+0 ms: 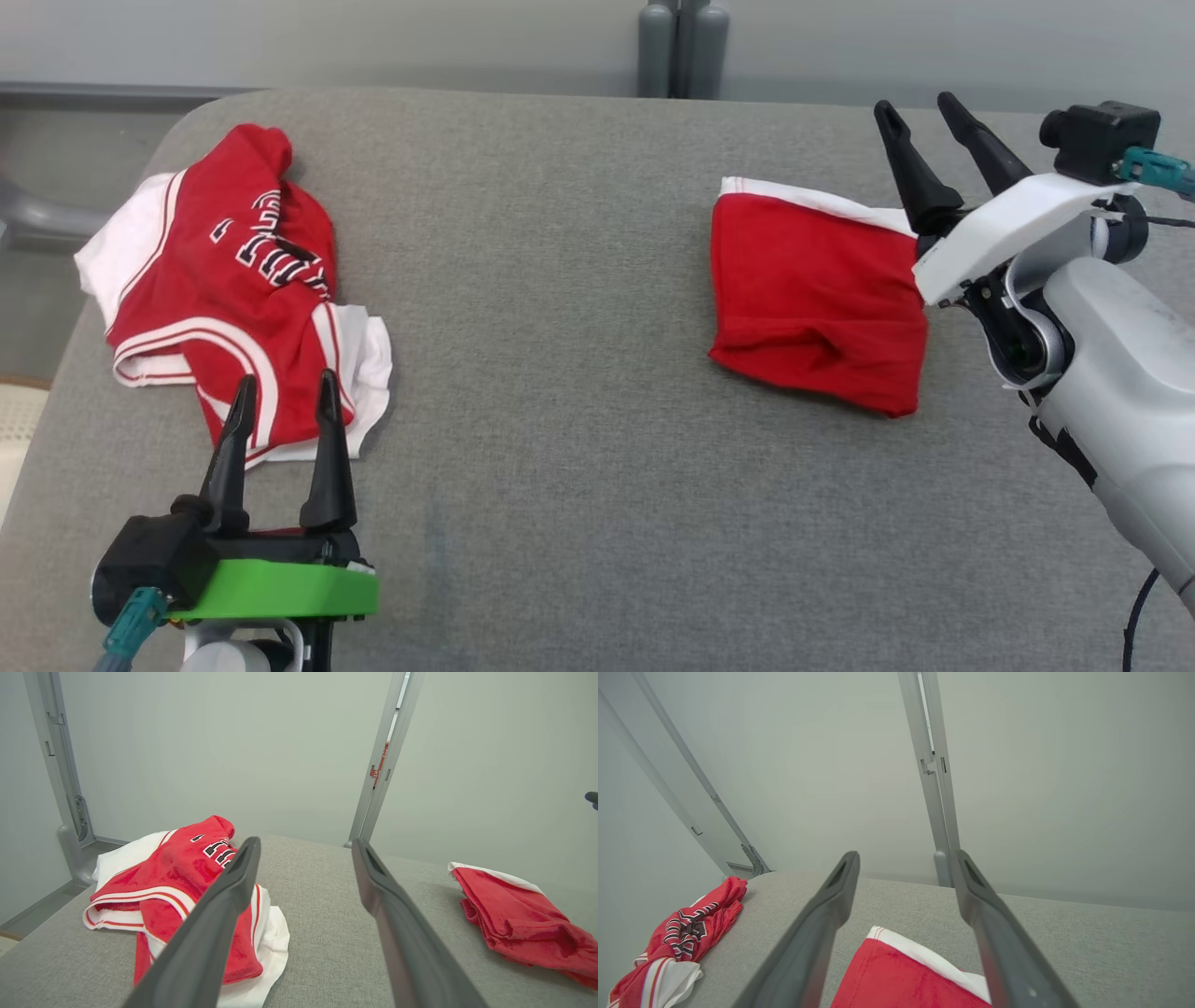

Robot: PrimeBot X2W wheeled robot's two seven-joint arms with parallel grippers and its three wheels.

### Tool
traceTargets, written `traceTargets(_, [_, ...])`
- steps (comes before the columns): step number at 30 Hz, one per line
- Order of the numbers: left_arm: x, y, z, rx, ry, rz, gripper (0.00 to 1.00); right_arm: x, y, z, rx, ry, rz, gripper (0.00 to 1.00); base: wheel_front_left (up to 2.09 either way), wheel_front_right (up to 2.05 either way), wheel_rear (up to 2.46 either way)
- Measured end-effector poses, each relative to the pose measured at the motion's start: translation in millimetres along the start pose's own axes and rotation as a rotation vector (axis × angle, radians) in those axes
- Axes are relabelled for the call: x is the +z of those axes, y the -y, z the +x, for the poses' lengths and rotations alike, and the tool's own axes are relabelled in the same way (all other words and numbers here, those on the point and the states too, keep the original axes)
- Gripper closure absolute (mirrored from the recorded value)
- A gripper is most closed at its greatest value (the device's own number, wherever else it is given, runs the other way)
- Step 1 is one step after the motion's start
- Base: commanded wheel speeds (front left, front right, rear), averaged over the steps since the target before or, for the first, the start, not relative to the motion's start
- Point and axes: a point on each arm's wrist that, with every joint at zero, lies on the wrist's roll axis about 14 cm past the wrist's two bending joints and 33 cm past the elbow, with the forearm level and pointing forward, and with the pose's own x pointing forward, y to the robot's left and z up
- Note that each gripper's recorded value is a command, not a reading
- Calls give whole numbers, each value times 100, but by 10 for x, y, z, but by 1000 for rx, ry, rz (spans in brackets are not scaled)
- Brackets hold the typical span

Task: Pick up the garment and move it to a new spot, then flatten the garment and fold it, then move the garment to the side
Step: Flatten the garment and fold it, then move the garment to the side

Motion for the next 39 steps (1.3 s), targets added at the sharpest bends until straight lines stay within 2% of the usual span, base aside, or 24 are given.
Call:
traceTargets(3, [45, 72, 47, -28, 17, 2, 0, 236, 147, -264, -55, 82, -14, 0, 0, 0, 0])
traceTargets(10, [36, 347, 119, -115, 22, -13, 0, 281, 369, -972, -188, 157, -52, 0, 0, 0, 0])
traceTargets(13, [28, 467, 146, -150, 21, -23, 0, 218, 427, -1258, -238, 155, -103, 0, 0, 0, 0])
traceTargets(15, [27, 523, 159, -166, 22, -27, 0, 192, 445, -1414, -278, 174, -82, 0, 0, 0, 0])
traceTargets(20, [-18, 599, 162, -188, 9, -33, 0, 72, 466, -1732, -342, 163, -119, 0, 0, 0, 0])
traceTargets(27, [-118, 617, 97, -193, -23, -31, 0, -21, 481, -1879, -394, 166, -102, 0, 0, 0, 0])
traceTargets(39, [-157, 575, 69, -182, -36, -21, 0, -106, 414, -1800, -378, 150, -113, 0, 0, 0, 0])
